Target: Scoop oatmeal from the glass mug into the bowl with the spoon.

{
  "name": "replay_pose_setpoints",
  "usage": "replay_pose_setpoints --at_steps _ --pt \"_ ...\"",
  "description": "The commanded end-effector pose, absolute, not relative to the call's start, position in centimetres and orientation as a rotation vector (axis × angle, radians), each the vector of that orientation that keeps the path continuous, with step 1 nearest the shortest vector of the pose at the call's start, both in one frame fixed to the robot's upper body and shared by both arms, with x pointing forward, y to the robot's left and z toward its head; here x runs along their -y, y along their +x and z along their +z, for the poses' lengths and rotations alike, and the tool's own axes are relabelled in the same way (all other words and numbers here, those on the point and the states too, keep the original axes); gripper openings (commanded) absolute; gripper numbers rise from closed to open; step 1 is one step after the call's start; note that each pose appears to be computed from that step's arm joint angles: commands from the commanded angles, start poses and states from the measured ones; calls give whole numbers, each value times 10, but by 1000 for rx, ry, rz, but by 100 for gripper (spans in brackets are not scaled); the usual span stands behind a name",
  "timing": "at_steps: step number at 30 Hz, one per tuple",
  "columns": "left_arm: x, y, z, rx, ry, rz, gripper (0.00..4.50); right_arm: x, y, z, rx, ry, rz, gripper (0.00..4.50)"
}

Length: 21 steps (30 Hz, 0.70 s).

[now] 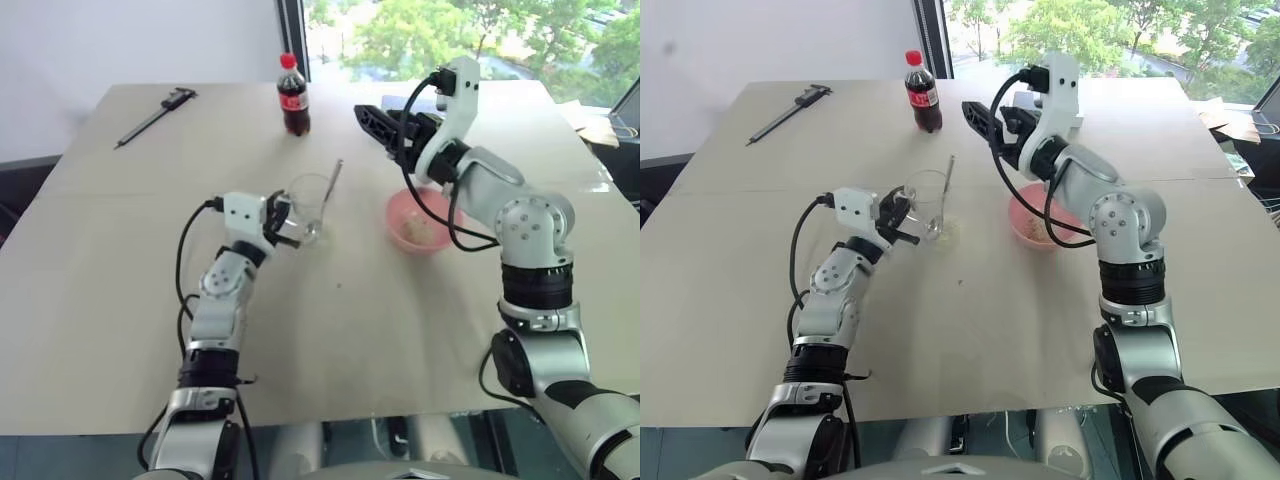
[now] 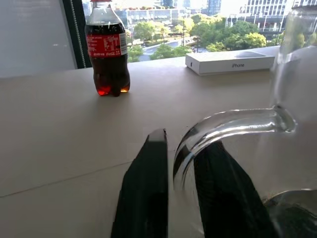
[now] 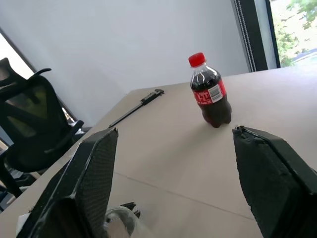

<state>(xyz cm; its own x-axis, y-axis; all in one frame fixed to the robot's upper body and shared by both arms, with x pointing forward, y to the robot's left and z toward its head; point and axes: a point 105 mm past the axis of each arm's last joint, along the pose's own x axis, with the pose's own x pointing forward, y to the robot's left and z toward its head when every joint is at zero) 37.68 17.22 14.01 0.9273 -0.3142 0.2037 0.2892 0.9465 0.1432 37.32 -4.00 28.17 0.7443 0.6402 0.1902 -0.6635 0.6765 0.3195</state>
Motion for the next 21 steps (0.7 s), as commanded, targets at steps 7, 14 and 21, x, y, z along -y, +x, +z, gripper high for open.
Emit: replay_pose_setpoints --at_steps 7,14,21 --pt "-180 363 155 276 154 -315 275 48 364 300 179 383 743 370" --pt "-181 324 153 223 216 -406 275 71 365 288 157 431 685 370" --pt "-178 274 146 147 159 -514 275 111 329 224 102 276 703 370"
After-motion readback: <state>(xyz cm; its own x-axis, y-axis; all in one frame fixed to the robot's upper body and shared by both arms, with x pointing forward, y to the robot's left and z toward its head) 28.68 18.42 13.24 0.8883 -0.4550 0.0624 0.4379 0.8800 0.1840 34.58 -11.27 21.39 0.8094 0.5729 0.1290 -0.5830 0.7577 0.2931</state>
